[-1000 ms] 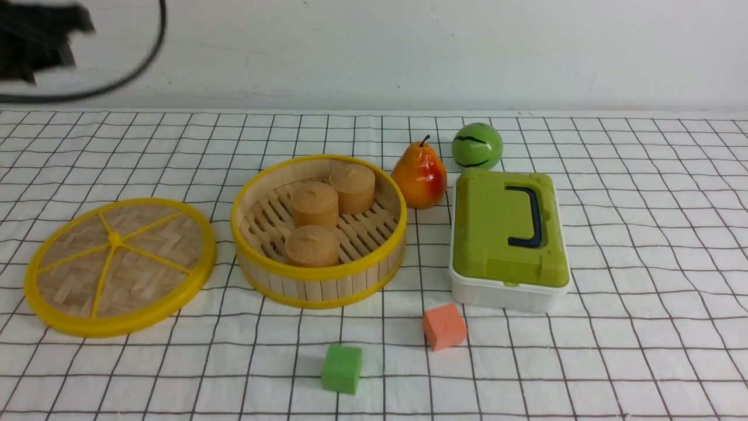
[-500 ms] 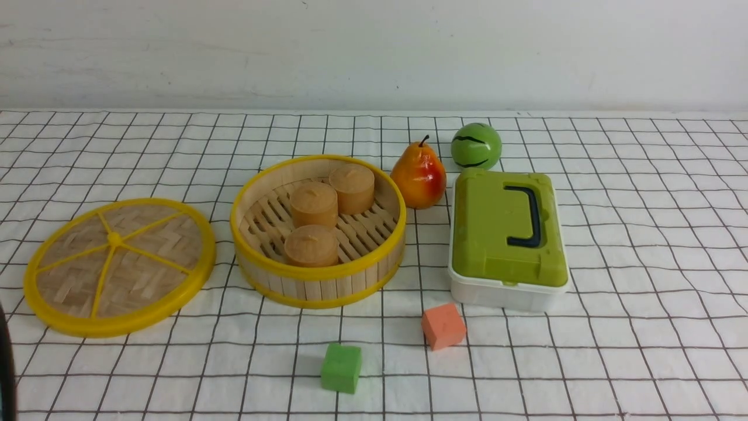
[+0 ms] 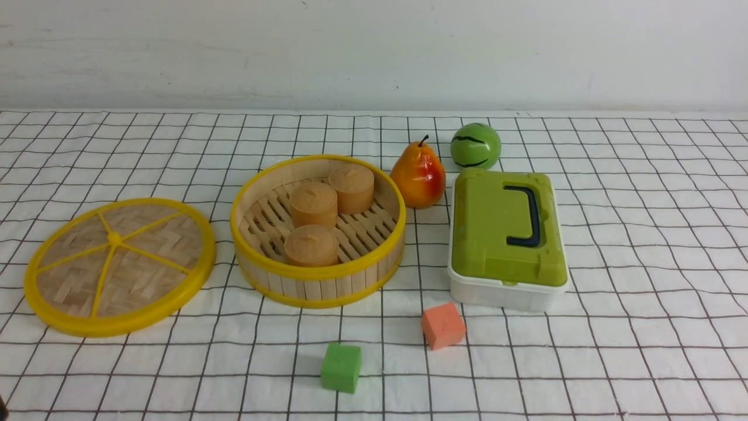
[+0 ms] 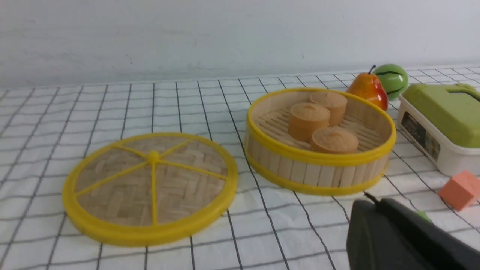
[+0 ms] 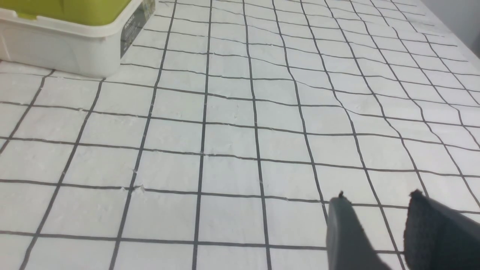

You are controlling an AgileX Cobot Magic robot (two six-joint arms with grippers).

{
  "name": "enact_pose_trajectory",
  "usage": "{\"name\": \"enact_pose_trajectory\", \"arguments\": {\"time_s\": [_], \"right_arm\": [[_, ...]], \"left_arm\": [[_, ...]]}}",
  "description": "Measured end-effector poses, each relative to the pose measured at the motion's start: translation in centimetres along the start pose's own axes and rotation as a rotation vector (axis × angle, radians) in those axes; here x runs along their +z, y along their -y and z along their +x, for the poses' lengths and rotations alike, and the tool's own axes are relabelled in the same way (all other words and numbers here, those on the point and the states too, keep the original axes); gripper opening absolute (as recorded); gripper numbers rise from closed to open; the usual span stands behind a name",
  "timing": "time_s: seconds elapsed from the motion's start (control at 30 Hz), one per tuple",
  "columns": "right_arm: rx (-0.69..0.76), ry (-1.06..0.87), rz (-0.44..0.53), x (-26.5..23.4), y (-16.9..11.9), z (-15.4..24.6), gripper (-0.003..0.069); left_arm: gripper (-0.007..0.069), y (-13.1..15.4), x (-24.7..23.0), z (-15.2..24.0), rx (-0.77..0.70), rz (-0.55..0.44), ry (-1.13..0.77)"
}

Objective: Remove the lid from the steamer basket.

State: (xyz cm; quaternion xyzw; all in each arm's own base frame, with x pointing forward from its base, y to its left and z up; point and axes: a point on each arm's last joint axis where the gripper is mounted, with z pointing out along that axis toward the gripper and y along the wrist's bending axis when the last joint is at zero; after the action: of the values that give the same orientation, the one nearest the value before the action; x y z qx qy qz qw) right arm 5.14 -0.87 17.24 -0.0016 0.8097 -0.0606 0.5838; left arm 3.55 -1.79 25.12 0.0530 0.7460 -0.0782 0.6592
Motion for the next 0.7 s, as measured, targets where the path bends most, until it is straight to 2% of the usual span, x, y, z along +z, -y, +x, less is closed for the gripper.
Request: {"name": "enact_pose_trajectory", "arguments": {"time_s": [0.13,0.3,0.47,0.6,0.7], "right_arm": [[0.000,0.000,0.000,0.0,0.0,0.0,0.0239],[0.000,0.000,0.000,0.0,0.0,0.0,0.0239],[0.000,0.000,0.000,0.0,0.0,0.0,0.0239],[0.000,0.000,0.000,0.0,0.0,0.0,0.0239],[0.000,0.000,0.000,0.0,0.0,0.0,0.0239]], "left_arm": [[-0.0013,-0.4,0.7,2.2,0.032,-0.016,-0.089],[-0.0013,-0.8,1.1,3.0,0.068,-0.052,-0.089],[-0.0013,-2.0,2.4,5.5,-0.065,-0.136,0.033],[-0.0013,-2.0,2.5,5.8,-0.078,-0.114,0.026],[-0.0013,-1.9,2.4,7.2,-0.111,-0.086,-0.119]]}}
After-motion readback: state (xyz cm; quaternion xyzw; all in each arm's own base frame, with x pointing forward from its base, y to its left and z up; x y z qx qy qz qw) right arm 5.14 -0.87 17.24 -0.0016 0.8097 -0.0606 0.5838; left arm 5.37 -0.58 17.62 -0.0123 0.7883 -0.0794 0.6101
